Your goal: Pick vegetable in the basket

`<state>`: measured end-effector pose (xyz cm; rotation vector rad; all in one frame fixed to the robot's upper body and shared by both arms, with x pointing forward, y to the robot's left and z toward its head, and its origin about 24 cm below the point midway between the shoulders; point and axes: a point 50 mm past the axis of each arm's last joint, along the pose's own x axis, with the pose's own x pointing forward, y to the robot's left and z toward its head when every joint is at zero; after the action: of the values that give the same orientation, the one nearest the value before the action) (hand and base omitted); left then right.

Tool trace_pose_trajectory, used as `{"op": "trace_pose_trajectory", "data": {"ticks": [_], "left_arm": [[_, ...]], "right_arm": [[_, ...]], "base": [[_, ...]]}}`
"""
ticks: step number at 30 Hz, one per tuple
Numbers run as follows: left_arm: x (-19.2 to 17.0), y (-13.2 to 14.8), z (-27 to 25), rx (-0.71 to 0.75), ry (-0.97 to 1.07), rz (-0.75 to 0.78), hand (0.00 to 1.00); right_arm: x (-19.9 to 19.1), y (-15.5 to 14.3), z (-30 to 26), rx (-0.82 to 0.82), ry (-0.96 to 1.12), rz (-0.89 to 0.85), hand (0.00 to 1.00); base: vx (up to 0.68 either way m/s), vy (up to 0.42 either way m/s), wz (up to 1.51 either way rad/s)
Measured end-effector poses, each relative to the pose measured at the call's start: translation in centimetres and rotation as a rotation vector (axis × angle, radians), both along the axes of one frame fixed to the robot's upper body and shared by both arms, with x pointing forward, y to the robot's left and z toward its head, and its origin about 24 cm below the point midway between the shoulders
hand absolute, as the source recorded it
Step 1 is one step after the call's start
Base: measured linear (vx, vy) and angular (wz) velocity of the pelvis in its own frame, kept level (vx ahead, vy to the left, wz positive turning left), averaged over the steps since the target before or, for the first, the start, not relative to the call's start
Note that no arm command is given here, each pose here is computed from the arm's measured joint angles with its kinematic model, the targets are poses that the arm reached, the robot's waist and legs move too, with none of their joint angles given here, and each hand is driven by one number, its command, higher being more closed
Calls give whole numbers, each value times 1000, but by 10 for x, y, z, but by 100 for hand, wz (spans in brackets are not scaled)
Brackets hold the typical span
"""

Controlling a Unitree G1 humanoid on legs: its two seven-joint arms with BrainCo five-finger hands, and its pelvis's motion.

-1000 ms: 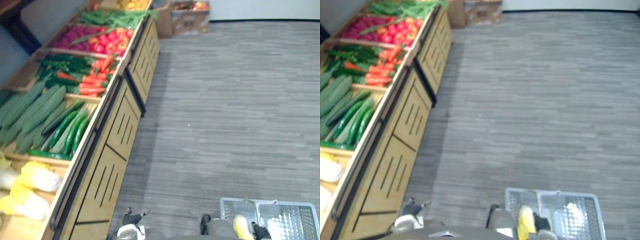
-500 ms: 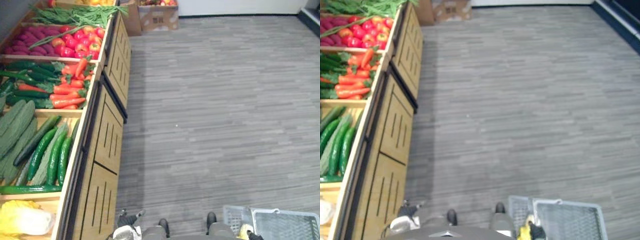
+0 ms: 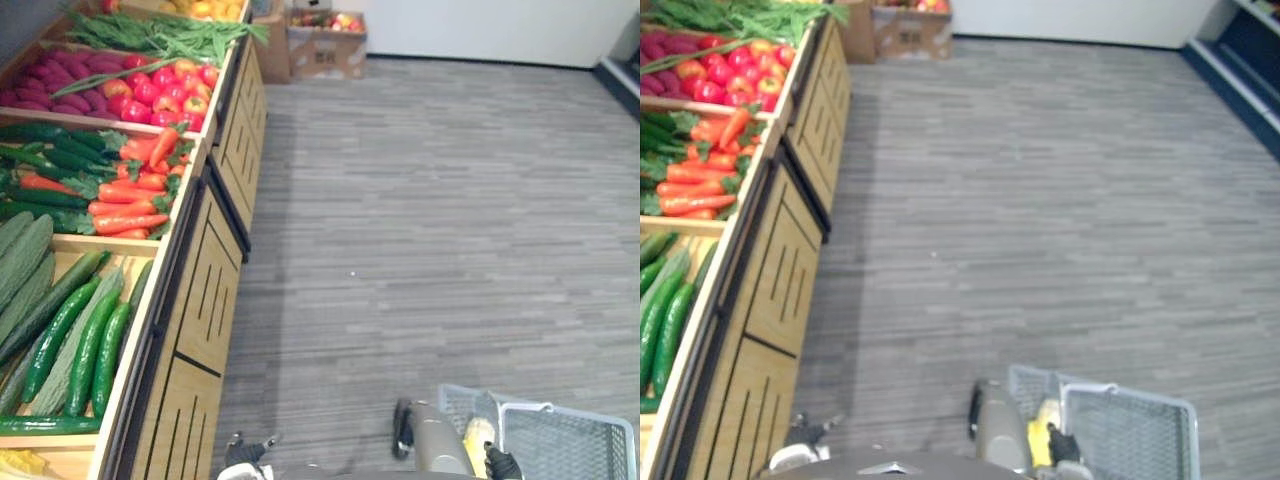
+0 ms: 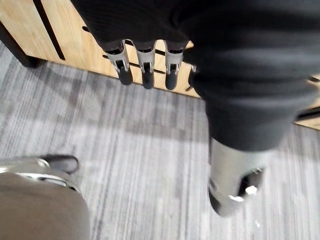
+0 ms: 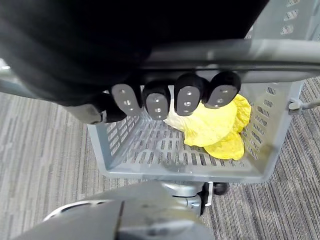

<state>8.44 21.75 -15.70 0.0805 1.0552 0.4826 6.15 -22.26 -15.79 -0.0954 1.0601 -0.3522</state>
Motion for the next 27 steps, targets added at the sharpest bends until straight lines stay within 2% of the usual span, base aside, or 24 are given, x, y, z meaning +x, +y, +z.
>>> {"op": "trace_pose_trajectory", "data": {"ticks": [3, 7, 14, 18, 22, 27], "left_arm": [[-2, -6, -2, -33, -6, 78, 0], [2, -23, -3, -83, -25, 112, 0], [16, -21, 3, -75, -86, 105, 0], [32, -19, 9, -61, -147, 91, 0], [31, -21, 9, -55, -143, 76, 0], [31, -3, 11, -2, -140, 55, 0]], "right_arm": [[-14, -4, -1, 3, 32, -58, 100], [-11, -11, 1, -16, 14, -68, 100], [-8, -17, 4, -40, 3, -51, 100], [0, -15, 7, -48, -27, -19, 100], [1, -16, 8, -52, -35, -21, 100], [23, 5, 5, 12, -73, 0, 100]], "base": [[471, -288, 53], [509, -331, 25], [406, -187, 27], [247, 59, 22], [429, 247, 50], [403, 281, 33]]}}
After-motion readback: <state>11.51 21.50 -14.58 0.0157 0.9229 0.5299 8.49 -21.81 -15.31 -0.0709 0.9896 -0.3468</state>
